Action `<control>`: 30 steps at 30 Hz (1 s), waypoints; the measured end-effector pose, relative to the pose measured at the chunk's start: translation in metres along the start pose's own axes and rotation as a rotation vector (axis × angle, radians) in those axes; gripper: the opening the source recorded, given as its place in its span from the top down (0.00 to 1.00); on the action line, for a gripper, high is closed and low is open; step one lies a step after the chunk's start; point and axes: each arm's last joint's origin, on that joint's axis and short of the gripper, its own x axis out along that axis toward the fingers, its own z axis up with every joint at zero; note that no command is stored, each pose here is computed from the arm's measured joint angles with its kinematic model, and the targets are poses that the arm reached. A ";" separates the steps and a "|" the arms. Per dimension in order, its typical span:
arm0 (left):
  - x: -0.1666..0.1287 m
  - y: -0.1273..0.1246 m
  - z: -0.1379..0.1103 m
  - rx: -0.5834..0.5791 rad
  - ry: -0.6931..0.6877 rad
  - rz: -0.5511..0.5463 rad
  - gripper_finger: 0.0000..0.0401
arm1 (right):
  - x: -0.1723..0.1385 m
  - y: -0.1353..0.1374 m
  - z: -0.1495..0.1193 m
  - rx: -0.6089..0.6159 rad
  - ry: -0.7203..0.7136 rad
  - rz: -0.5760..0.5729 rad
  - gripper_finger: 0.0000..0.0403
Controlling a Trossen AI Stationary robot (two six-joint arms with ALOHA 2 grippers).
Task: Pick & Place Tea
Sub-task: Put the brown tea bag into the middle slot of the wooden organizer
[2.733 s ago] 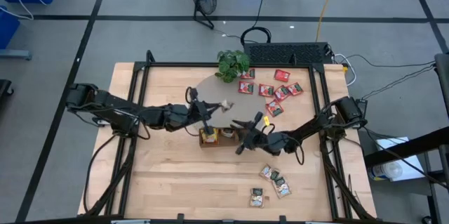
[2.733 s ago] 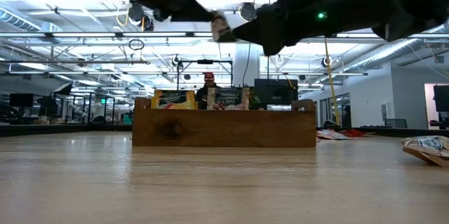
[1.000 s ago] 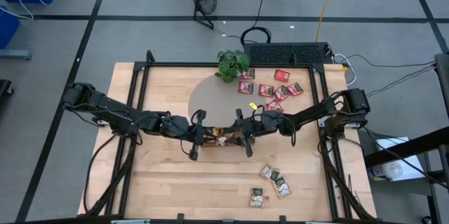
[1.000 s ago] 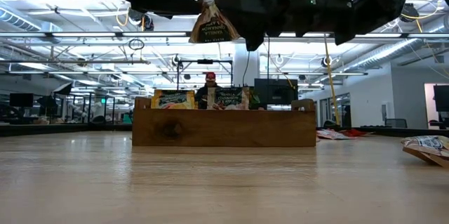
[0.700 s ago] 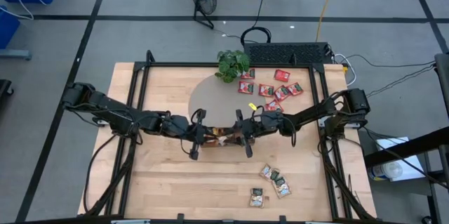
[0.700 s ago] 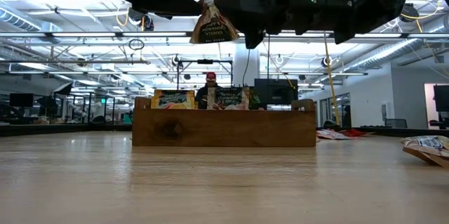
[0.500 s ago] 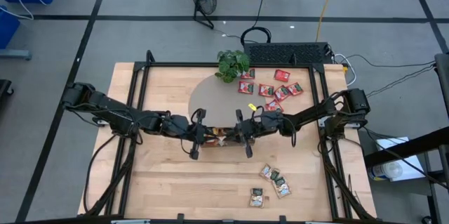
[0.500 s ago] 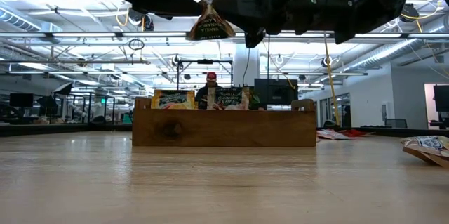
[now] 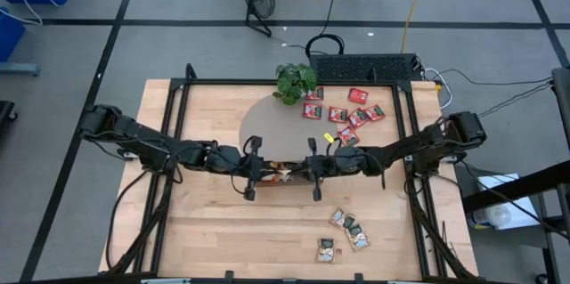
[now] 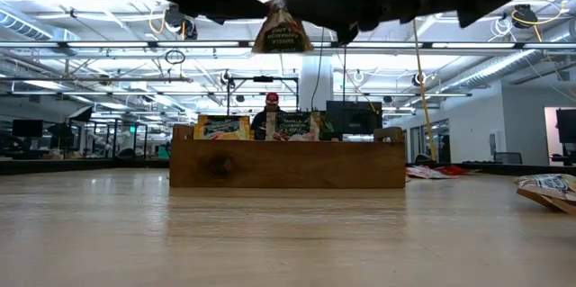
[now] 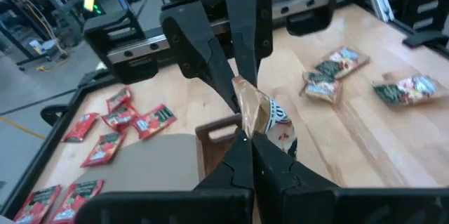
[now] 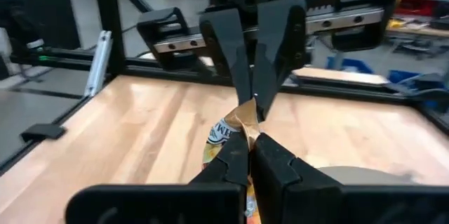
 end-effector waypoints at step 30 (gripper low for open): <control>-0.001 0.001 0.001 0.003 -0.013 0.020 1.00 | -0.006 0.015 -0.029 -0.060 0.094 -0.124 1.00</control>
